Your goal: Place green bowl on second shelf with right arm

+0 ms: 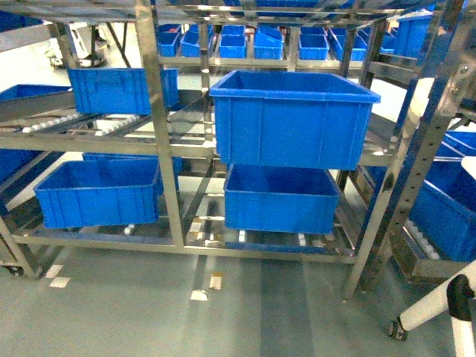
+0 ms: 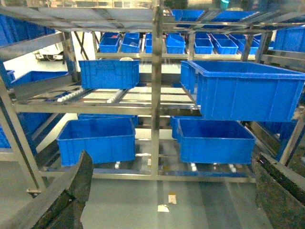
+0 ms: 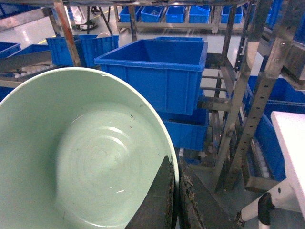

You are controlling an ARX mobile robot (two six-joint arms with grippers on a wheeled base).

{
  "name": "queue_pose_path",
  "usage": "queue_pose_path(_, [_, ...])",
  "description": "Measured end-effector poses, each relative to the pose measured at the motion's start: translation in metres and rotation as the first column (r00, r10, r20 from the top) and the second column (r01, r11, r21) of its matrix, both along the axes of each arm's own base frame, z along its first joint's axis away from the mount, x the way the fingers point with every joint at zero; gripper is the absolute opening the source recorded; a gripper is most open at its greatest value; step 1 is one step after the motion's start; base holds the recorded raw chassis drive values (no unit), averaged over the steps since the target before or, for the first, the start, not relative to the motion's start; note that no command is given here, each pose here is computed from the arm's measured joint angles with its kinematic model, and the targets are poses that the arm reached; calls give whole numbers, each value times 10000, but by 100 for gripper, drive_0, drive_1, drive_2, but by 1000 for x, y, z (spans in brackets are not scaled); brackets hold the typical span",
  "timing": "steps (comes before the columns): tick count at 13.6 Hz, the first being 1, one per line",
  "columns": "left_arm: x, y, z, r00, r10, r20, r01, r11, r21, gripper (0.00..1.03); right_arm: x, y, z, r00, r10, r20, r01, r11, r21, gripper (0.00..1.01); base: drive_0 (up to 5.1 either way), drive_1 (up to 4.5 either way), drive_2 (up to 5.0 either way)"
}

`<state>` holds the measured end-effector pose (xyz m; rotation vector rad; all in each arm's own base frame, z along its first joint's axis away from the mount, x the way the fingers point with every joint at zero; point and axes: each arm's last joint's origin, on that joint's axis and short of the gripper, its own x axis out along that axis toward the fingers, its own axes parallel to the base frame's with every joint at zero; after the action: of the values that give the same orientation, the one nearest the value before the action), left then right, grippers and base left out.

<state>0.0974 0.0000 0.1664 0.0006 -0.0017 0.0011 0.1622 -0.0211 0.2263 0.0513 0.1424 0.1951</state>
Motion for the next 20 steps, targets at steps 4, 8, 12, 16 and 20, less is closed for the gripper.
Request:
queue_pose_path(4, [0, 0, 0, 10000, 0, -11, 0, 10000, -4, 98, 0, 0, 0, 10000, 4, -11, -4, 10000, 2, 2, -498, 247, 247])
queue_pose_path(8, [0, 0, 0, 10000, 42, -42, -42, 10000, -4, 98, 0, 0, 0, 10000, 68, -13, -68, 10000, 11, 2, -250, 122, 122])
queue_pose_path(12, [0, 0, 0, 10000, 8, -19, -8, 10000, -4, 98, 0, 0, 0, 10000, 37, 0, -37, 10000, 8, 2, 8, 224, -207])
queue_pose_path(16, [0, 0, 0, 10000, 0, 4, 0, 10000, -4, 98, 0, 0, 0, 10000, 34, -34, -33, 10000, 14, 2, 29, 460, -401])
queue_pose_path(20, [0, 0, 0, 10000, -8, -15, 8, 10000, -4, 98, 0, 0, 0, 10000, 23, -3, -23, 10000, 3, 2, 21, 451, -409])
